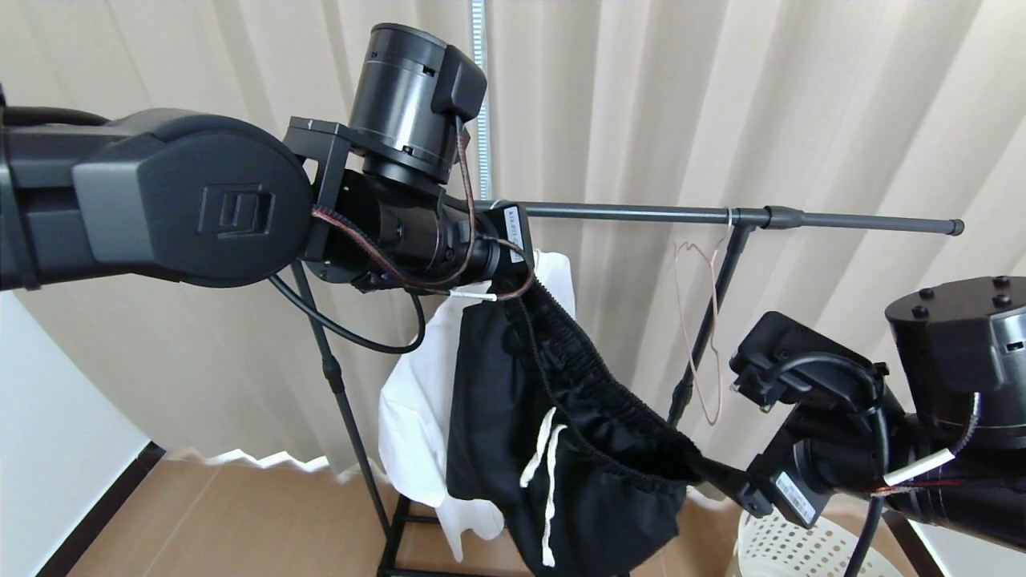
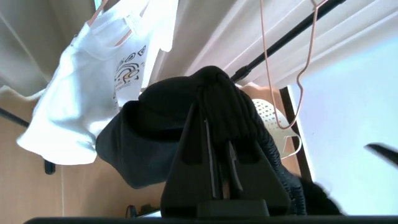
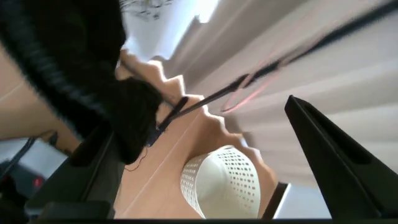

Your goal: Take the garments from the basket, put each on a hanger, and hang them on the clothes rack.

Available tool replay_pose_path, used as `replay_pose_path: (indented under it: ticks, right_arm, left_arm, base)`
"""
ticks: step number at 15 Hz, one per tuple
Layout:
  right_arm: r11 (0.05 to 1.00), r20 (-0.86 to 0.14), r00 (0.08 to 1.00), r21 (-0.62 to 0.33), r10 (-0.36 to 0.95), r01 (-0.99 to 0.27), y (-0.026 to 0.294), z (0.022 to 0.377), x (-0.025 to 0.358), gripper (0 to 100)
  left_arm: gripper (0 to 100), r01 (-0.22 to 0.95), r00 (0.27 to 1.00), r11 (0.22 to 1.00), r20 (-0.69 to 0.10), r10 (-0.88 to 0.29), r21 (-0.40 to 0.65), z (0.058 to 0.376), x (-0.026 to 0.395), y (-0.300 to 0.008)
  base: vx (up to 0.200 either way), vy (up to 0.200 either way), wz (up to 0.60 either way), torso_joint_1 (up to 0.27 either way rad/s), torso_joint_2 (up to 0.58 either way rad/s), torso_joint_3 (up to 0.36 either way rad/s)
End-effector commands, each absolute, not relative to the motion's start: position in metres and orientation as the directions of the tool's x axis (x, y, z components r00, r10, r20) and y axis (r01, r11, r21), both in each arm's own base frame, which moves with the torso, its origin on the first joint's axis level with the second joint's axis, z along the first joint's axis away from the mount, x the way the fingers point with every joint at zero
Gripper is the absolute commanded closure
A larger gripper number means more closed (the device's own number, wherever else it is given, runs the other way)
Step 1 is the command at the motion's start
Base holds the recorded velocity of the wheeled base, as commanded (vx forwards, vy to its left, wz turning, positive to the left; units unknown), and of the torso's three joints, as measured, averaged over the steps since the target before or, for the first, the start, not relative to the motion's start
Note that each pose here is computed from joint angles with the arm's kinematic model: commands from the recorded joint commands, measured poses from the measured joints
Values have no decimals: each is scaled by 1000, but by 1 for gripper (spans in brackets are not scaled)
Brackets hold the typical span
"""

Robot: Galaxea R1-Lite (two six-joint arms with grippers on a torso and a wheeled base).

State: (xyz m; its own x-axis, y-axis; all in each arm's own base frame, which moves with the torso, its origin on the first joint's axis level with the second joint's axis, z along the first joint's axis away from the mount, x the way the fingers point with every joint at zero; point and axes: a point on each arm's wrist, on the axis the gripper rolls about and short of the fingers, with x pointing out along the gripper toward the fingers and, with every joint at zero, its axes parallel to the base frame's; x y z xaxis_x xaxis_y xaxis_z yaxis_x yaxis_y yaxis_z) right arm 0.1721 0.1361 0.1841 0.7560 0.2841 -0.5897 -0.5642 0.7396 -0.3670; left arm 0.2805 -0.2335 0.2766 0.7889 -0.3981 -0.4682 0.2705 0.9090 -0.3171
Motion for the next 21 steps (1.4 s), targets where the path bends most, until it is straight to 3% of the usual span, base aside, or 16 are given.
replay_pose_path:
  ticks: [1, 6, 10, 21]
  right_arm:
    - [701, -614, 707, -329, 350, -633, 139, 177, 165, 0]
    - [651, -601, 627, -221, 495, -726, 148, 175, 169, 0]
    - [715, -503, 640, -60, 581, -697, 173, 174, 174, 0]
    - [711, -554, 611, -49, 565, -702, 186, 155, 183, 0]
  left_arm:
    - [100, 274, 790, 907, -462, -402, -320, 279, 280, -234]
    - [100, 282, 787, 905, -462, -408, -319, 279, 278, -236]
    - [100, 285, 785, 905, -465, -410, -317, 278, 277, -238]
    - [100, 312, 775, 900, -466, -427, -306, 277, 271, -245]
  base:
    - [0, 0, 0, 0, 0, 0]
    - [0, 0, 0, 0, 0, 0]
    - [0, 0, 0, 0, 0, 0]
    - [0, 0, 0, 0, 0, 0]
